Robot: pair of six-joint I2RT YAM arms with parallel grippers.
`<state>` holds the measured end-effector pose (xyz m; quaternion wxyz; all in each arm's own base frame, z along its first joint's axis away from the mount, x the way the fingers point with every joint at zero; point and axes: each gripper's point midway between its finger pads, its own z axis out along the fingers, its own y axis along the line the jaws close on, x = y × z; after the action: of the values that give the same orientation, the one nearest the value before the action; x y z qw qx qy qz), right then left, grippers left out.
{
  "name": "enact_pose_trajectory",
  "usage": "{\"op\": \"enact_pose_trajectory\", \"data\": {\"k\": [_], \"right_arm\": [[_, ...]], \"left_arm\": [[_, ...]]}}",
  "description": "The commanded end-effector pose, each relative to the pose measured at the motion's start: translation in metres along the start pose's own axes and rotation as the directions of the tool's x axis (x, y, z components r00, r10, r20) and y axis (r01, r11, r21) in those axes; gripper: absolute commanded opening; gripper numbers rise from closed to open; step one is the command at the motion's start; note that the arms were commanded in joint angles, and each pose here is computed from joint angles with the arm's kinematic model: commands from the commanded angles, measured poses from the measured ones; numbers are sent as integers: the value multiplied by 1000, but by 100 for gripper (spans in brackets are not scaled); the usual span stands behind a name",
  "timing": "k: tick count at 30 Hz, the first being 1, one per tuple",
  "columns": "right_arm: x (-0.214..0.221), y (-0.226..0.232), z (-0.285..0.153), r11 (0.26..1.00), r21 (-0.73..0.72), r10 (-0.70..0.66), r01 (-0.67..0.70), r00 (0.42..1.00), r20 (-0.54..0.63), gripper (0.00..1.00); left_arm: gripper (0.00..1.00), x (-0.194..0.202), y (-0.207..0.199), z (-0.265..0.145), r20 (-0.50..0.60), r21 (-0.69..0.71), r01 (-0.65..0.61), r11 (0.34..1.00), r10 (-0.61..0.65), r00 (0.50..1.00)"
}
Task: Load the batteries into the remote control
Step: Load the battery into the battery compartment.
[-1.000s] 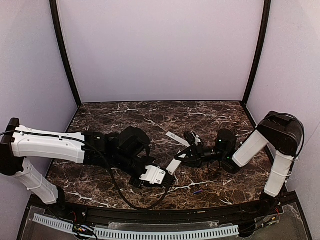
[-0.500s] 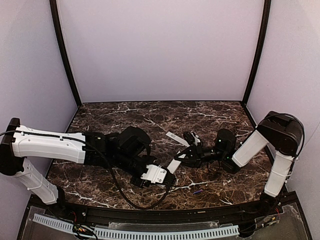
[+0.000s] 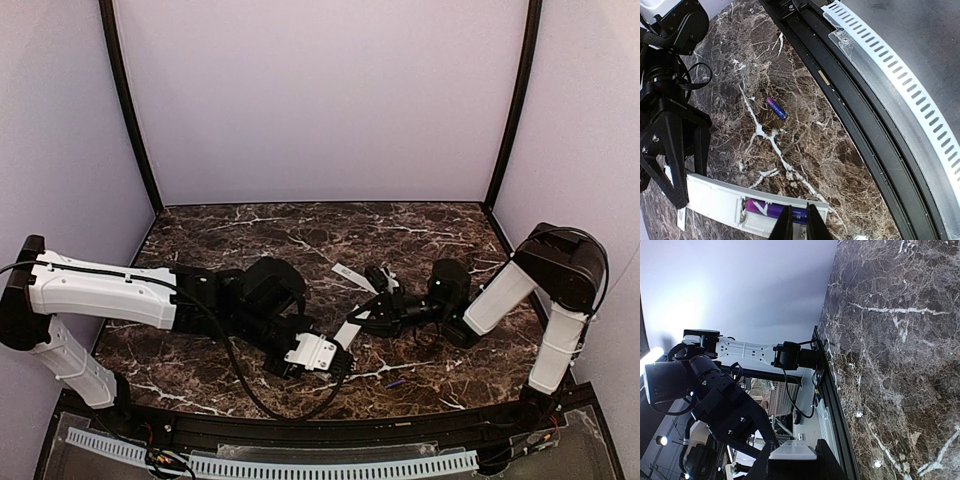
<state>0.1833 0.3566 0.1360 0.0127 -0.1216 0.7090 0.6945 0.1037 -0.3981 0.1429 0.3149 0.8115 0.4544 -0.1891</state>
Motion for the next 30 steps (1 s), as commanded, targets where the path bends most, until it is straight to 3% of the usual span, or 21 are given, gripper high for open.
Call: {"op": "enact_pose_trajectory", "data": {"k": [1,15,22,27,30], "right_arm": [[-2,60,3,961,-161,-223,224,975,21,0],[0,78,0,947,-187,-260,260,965,26,0],[0,70,0,953,-154,-260,260,965,24,0],[1,61,1,959,-125,-254,254,967,23,0],[0,61,0,955,-115,-271,272,962,24,0]], "left_arm": [[10,4,-1,6,-21,16,24,1000,-23,1000],[4,14,-1,13,-23,72,113,991,-112,993],[7,-6,19,-2,49,-5,127,992,-127,991],[19,-40,44,-35,175,-114,148,982,-126,976],[36,-58,58,-62,253,-182,194,964,-144,957]]}}
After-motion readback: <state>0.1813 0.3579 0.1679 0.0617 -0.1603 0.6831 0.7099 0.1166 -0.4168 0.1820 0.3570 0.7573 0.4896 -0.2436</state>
